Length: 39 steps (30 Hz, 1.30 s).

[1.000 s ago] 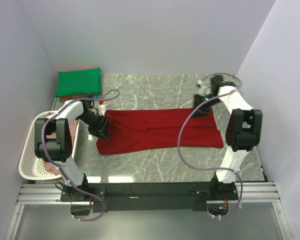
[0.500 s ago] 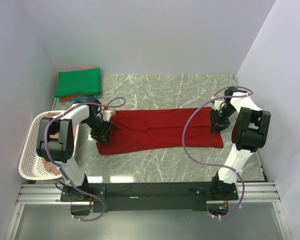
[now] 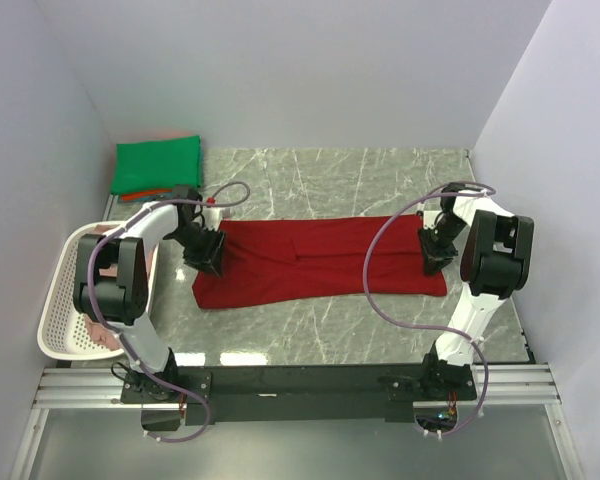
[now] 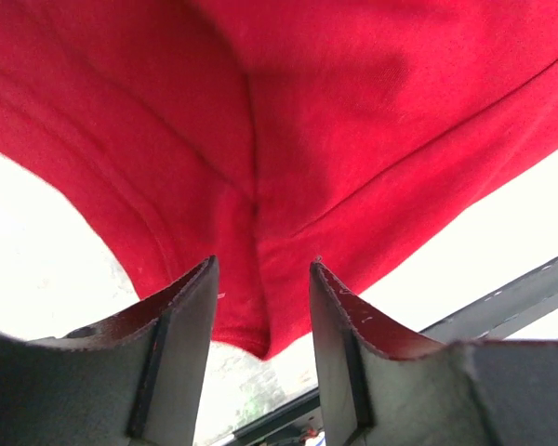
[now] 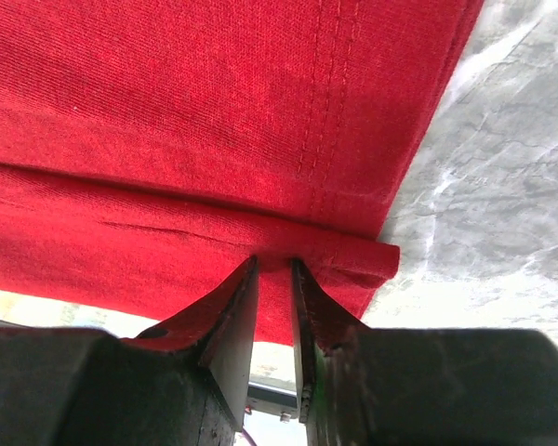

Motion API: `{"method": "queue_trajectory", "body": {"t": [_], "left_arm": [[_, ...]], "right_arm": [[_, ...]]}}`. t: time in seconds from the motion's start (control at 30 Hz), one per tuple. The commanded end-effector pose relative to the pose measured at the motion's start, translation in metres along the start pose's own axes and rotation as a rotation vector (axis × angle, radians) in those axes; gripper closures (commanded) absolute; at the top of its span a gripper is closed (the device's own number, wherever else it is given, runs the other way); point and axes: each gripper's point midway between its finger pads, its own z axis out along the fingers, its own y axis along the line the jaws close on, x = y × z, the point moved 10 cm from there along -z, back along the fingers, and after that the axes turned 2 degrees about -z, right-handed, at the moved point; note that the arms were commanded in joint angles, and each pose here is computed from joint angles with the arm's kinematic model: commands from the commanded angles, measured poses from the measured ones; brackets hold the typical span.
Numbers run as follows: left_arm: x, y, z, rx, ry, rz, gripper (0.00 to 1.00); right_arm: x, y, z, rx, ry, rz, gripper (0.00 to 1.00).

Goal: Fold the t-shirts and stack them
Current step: Fold the tshirt

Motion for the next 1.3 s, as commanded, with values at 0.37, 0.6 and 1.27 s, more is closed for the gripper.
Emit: {"method": "queue_trajectory", "body": {"t": [0.37,0.6,1.27], "left_arm": [[-0.013,-0.002,0.02,0.113,0.015,-0.052,0.58],[-0.005,-0.003,0.015,0.111,0.031,-0.039,0.76],[0.003,0.034,0.0,0.061,0.033,-0.142,0.83]], "right_arm": [[-0.009,-0.006,0.011,0.066,-0.04,-0.04,0.75],[-0.011,-0.008,0.011,0.09,-0.041,-0.046,0.75],[-0.021,0.013,-0.017,0.043,-0.109,-0.142,0.74]]}}
